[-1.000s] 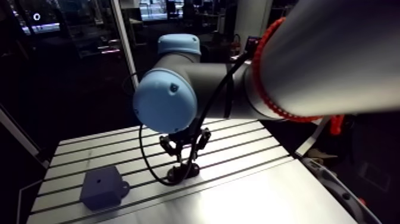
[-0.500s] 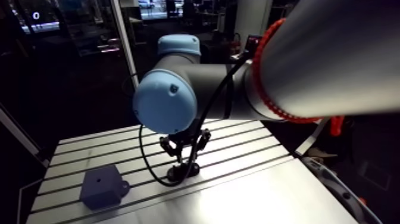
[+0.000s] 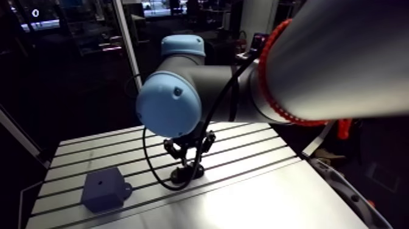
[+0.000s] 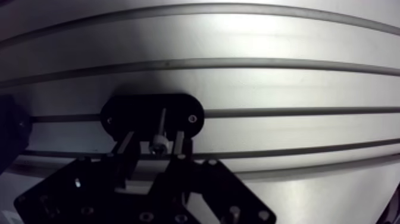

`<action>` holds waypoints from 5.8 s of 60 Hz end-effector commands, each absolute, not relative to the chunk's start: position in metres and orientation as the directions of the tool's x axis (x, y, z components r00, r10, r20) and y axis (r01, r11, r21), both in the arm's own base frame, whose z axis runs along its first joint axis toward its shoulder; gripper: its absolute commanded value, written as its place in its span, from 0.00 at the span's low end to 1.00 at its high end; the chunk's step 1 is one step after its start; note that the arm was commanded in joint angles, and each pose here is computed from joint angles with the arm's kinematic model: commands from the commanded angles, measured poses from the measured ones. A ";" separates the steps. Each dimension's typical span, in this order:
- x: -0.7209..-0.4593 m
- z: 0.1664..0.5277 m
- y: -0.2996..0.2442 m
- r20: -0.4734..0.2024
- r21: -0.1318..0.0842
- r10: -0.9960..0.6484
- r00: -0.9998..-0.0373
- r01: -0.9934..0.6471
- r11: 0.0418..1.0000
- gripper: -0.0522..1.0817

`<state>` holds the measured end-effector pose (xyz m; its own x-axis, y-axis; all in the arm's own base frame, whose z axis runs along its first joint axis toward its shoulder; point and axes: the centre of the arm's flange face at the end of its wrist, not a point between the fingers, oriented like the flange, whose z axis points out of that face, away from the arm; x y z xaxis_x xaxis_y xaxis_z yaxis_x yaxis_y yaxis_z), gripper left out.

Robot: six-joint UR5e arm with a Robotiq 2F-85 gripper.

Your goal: Pick up the M10 bolt and insert it into the hole until fully seated.

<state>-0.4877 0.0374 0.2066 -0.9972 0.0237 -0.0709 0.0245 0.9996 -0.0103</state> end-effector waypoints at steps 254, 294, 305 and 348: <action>-0.573 0.336 -0.146 -0.345 -0.054 -0.259 -0.902 -0.256 0.965 1.00; -0.570 0.318 -0.204 -0.374 -0.026 -0.327 -0.868 -0.343 0.939 1.00; -0.563 0.316 -0.218 -0.376 -0.015 -0.326 -0.867 -0.346 0.938 1.00; -0.551 0.301 -0.227 -0.403 -0.009 -0.318 -0.858 -0.344 0.939 1.00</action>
<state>-0.5533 -0.2275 0.3041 -0.8597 -0.3219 -0.3965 -0.3468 0.9379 -0.0095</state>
